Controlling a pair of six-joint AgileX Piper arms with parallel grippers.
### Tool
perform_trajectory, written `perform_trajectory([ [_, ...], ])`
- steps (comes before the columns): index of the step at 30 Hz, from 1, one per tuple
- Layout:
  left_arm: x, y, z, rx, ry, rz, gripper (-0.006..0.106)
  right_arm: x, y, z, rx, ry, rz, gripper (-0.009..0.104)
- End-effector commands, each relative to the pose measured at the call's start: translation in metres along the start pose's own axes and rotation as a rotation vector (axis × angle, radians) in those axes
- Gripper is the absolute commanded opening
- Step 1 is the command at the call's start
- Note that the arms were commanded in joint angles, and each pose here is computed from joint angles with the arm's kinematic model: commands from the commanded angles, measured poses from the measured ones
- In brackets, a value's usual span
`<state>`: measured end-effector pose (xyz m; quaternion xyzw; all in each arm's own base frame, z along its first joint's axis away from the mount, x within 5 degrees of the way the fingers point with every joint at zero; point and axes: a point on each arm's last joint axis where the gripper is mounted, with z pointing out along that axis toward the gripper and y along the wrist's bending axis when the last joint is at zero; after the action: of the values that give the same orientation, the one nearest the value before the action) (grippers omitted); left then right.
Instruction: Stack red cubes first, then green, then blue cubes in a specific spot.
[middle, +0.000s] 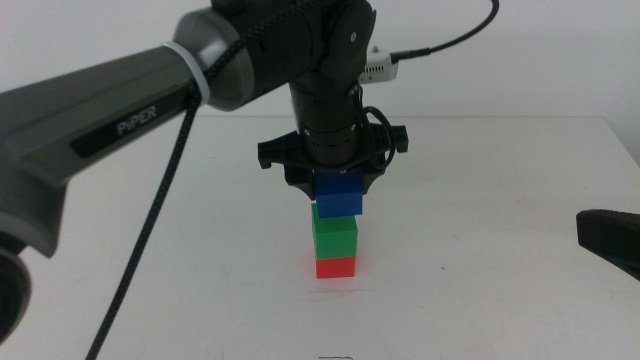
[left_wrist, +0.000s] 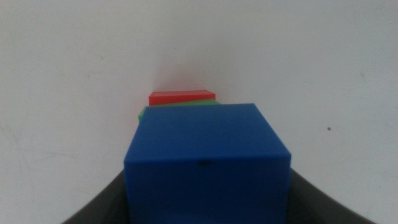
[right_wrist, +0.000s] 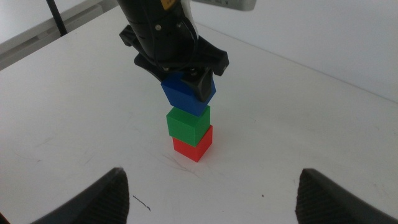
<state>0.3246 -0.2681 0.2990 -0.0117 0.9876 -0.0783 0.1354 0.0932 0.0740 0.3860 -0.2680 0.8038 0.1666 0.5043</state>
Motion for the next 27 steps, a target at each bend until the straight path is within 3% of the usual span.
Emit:
perform_trajectory([
  [1,0.005,0.006,-0.038,0.008,-0.01,-0.005,0.006,-0.013,-0.001,-0.005,0.007,-0.093,-0.021,0.075],
  [25,0.006,0.005,-0.006,-0.032,0.032,0.01,0.007,-0.013,-0.001,-0.005,0.007,-0.093,-0.021,0.075],
  [26,0.006,0.004,-0.006,-0.026,0.025,0.01,0.008,-0.013,-0.001,-0.005,0.007,-0.093,-0.021,0.075],
  [27,0.004,0.003,-0.006,-0.009,0.005,0.015,0.031,-0.013,-0.001,-0.005,0.007,-0.093,-0.021,0.075],
])
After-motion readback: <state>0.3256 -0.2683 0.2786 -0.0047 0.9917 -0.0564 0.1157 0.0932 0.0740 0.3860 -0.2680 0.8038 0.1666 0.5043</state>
